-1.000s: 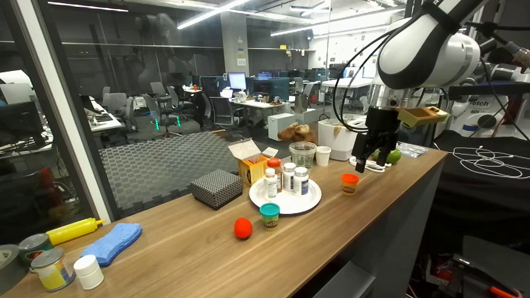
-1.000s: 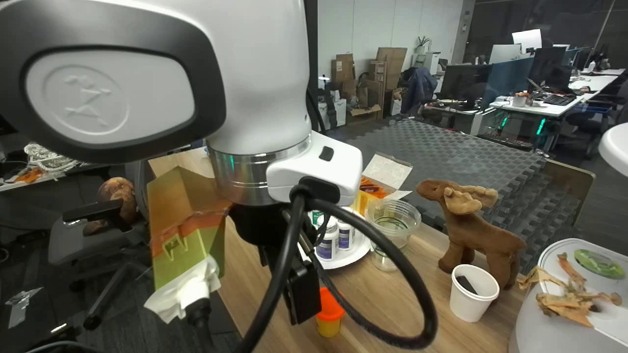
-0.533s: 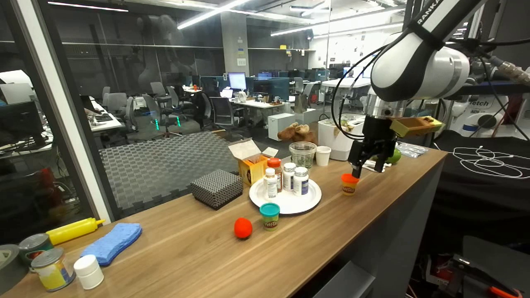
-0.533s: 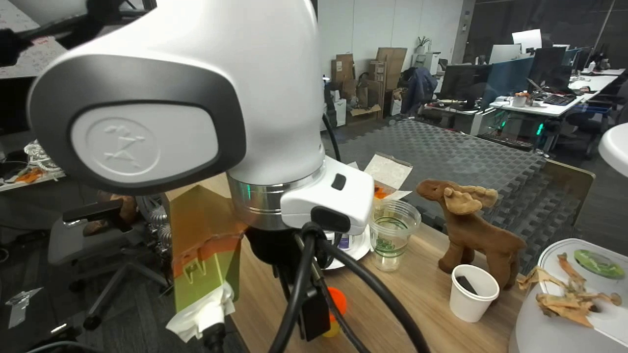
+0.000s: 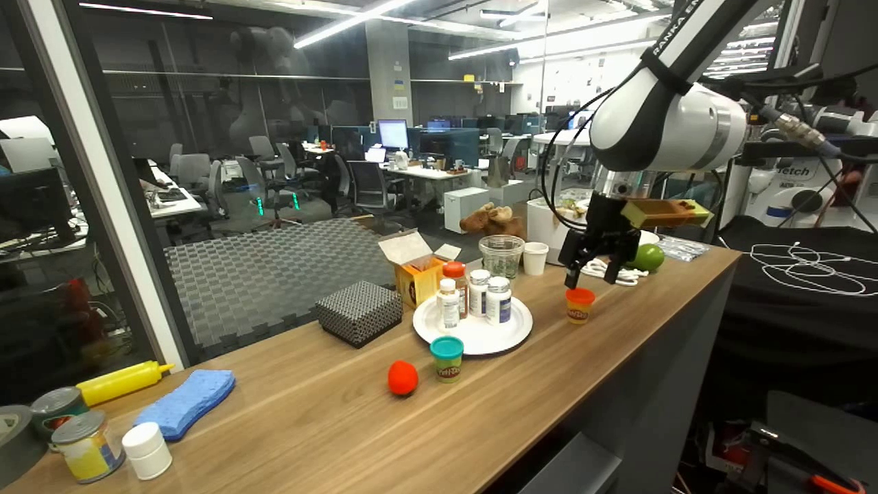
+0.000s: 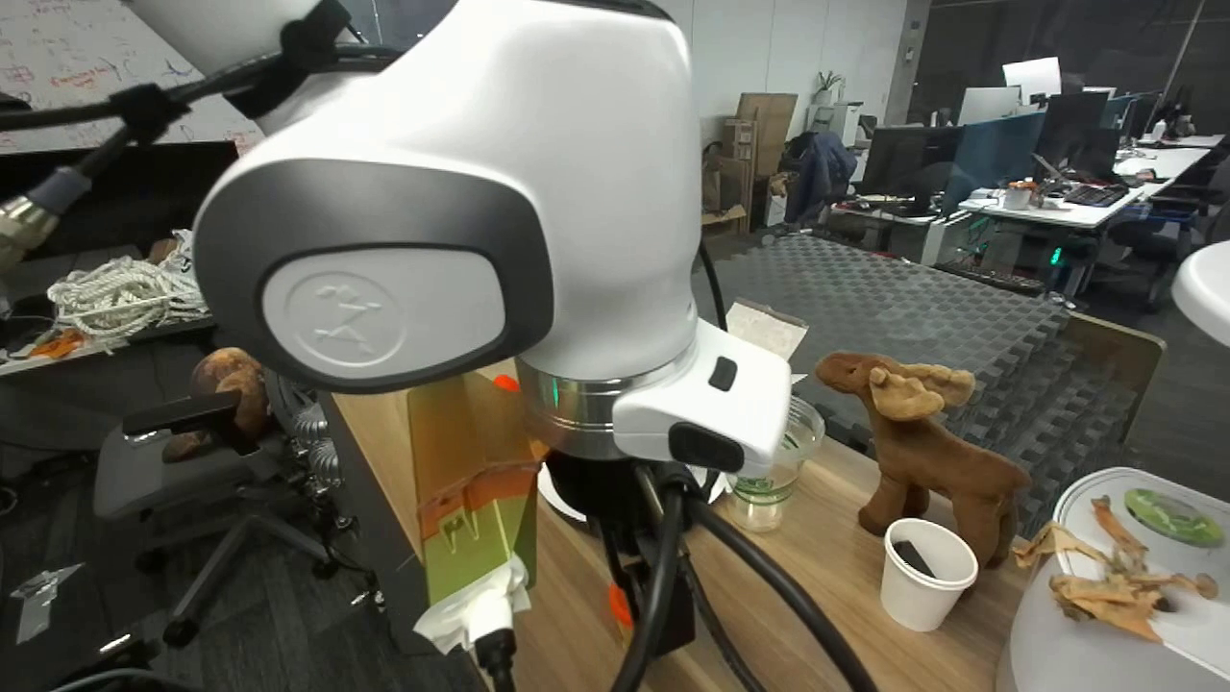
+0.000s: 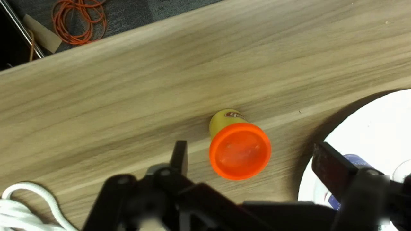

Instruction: Put three bottles on the white plate then stack clear cups together then put the rest of the bottles on the white plate

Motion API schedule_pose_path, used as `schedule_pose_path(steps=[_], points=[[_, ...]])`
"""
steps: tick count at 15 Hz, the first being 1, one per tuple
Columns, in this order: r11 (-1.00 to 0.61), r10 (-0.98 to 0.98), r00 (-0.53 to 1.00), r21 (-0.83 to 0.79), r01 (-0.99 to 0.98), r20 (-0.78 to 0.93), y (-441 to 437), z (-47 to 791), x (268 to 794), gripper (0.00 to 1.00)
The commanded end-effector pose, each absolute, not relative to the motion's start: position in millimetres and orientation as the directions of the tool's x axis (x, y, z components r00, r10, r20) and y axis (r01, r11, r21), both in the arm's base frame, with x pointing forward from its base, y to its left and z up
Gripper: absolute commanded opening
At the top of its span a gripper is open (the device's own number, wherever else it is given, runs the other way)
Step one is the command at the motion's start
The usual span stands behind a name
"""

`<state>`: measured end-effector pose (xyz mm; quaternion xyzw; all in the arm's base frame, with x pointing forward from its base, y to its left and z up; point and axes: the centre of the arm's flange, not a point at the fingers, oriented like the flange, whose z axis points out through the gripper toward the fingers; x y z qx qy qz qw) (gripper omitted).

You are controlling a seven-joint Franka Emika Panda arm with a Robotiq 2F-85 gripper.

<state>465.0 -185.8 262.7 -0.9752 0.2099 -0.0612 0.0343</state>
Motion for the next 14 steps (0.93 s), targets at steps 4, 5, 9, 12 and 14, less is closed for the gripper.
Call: schedule_pose_path(steps=[4,5,9,12,14], points=[[-0.901,-0.431,0.897,-0.104,-0.422,0.097,-200,246,489,1.00],[-0.900,-0.433,0.896,-0.105,-0.423,0.095,-201,244,491,1.00],[-0.897,-0.439,0.894,-0.108,-0.429,0.087,-202,237,496,0.66],[-0.897,-0.438,0.895,-0.099,-0.430,0.086,-200,237,495,0.42],[-0.897,-0.439,0.894,-0.094,-0.432,0.091,-198,240,493,0.29]])
